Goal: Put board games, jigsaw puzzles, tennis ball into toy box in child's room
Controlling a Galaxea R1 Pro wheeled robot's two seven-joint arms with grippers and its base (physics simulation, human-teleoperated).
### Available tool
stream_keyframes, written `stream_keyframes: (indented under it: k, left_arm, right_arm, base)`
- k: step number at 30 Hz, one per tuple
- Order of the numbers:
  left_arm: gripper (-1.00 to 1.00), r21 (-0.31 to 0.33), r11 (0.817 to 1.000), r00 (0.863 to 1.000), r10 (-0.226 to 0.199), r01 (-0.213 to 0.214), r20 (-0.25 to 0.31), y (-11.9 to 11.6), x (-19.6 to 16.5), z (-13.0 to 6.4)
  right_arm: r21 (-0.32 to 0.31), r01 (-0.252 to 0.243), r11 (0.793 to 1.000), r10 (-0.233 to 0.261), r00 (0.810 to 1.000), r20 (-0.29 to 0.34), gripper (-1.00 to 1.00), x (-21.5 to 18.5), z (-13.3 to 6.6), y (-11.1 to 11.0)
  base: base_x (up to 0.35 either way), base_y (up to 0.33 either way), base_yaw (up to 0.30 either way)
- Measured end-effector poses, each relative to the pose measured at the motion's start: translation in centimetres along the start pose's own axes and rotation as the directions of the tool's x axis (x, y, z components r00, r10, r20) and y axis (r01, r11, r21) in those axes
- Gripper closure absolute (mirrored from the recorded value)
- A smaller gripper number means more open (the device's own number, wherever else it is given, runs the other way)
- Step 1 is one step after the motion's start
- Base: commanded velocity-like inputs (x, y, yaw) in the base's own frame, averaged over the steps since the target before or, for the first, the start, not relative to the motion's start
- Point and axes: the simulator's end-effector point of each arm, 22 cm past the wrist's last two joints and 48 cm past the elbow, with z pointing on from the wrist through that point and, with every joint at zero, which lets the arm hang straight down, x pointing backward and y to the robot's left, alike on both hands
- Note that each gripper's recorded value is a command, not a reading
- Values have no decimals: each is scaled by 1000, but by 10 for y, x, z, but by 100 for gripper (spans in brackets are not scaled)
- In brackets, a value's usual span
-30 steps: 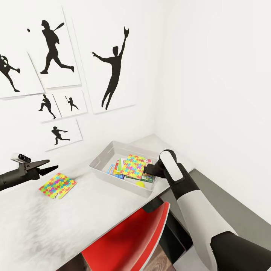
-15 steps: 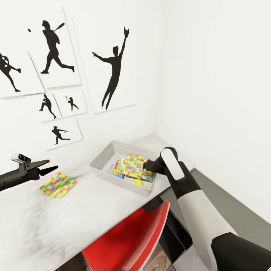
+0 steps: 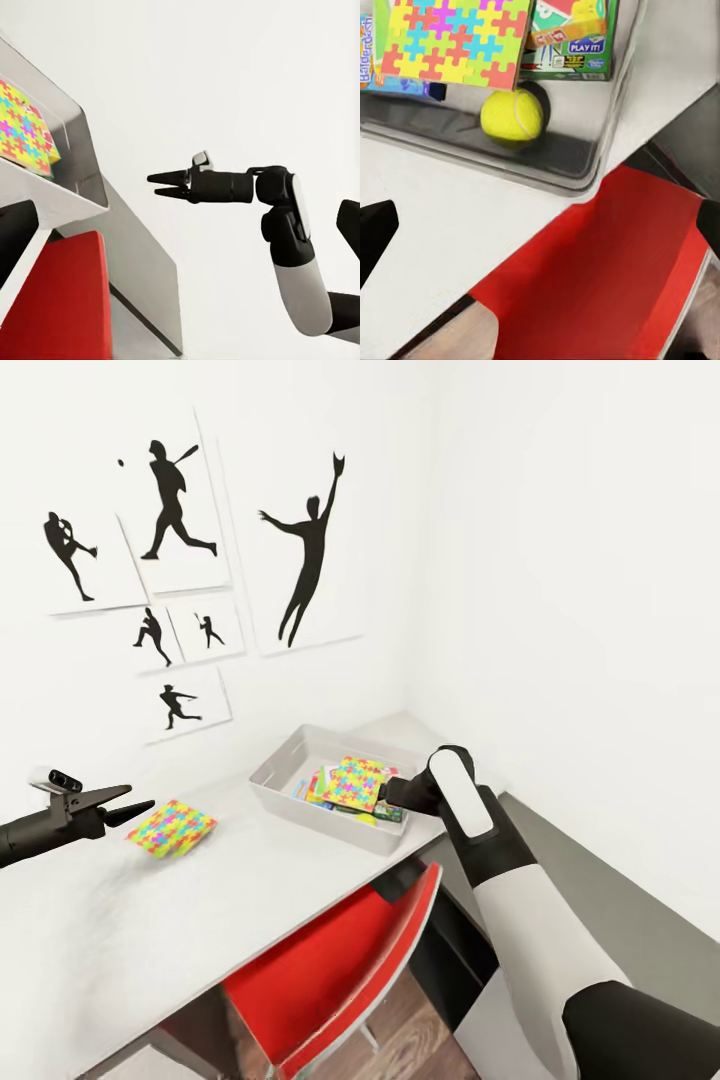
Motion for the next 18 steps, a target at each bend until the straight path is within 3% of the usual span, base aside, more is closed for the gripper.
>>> stream_keyframes:
  k: [8, 13, 18]
  left_arm:
    - [-100, 4, 1000, 1000, 9, -9, 2, -5, -2, -1]
    - [-100, 5, 1000, 1000, 10, -10, 2, -6, -1, -1]
    - [-100, 5, 1000, 1000, 10, -10, 1, -6, -1, -1]
  right_arm:
    - [-50, 13, 999, -8, 995, 101, -100, -22, -32, 16]
    - [-58, 68, 996, -59, 989, 136, -100, -21, -42, 32]
    - [-58, 83, 995, -74, 987, 142, -100, -20, -43, 35]
  base:
    - [-287, 0, 0]
    - [-52, 0, 0]
    - [-10, 0, 0]
